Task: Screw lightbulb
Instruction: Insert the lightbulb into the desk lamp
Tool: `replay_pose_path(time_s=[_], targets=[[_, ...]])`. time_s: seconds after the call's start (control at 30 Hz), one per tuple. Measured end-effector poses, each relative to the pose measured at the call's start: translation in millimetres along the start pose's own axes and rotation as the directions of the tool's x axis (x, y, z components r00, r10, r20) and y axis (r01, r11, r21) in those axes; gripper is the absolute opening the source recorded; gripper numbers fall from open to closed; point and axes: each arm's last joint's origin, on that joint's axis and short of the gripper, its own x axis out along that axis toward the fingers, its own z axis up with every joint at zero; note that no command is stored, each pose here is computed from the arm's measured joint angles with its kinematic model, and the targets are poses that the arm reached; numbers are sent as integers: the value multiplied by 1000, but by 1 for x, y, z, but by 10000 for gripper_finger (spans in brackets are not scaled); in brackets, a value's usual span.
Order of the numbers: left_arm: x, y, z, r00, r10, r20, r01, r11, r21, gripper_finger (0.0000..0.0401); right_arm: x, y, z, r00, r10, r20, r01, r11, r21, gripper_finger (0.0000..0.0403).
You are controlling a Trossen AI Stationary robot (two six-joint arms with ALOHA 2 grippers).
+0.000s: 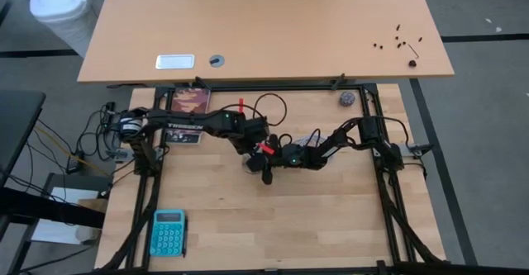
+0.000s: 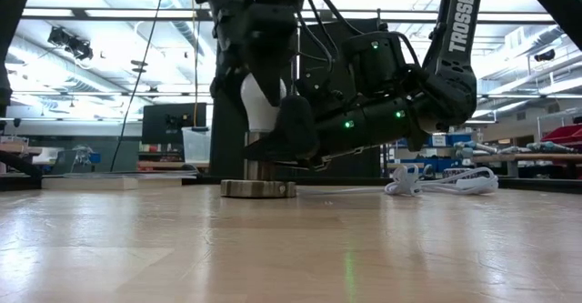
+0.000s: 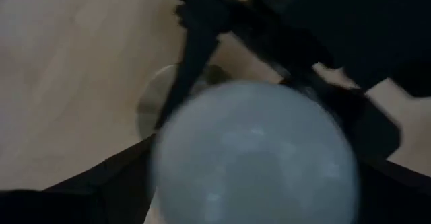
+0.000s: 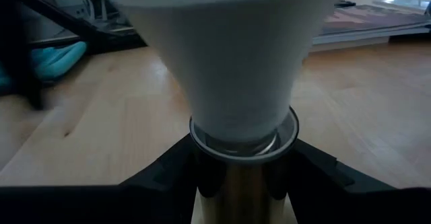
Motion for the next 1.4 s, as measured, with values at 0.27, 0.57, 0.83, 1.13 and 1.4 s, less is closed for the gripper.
replay_pose_path(time_s=[0.27, 0.57, 0.83, 1.13, 1.4], targets=[[-9, 2, -5, 1000, 23, -12, -22, 998, 51, 374, 0, -2, 0, 1000, -4, 1, 4, 1000, 2, 186], [-19, -2, 1, 1000, 26, 18, -28, 994, 106, 374, 0, -2, 0, 1000, 0, 1, 0, 1000, -2, 186], [-29, -1, -2, 997, 62, -45, -55, 987, 152, 374, 0, -2, 0, 1000, 3, 0, -3, 1000, -7, 190], [-31, -10, -14, 992, 83, -100, -60, 976, 209, 374, 0, -2, 0, 1000, 14, -8, -14, 1000, 22, 220], [-49, -20, -35, 992, 123, -23, -113, 958, 264, 362, 0, -1, -1, 997, 73, -18, -72, 997, 29, 258]])
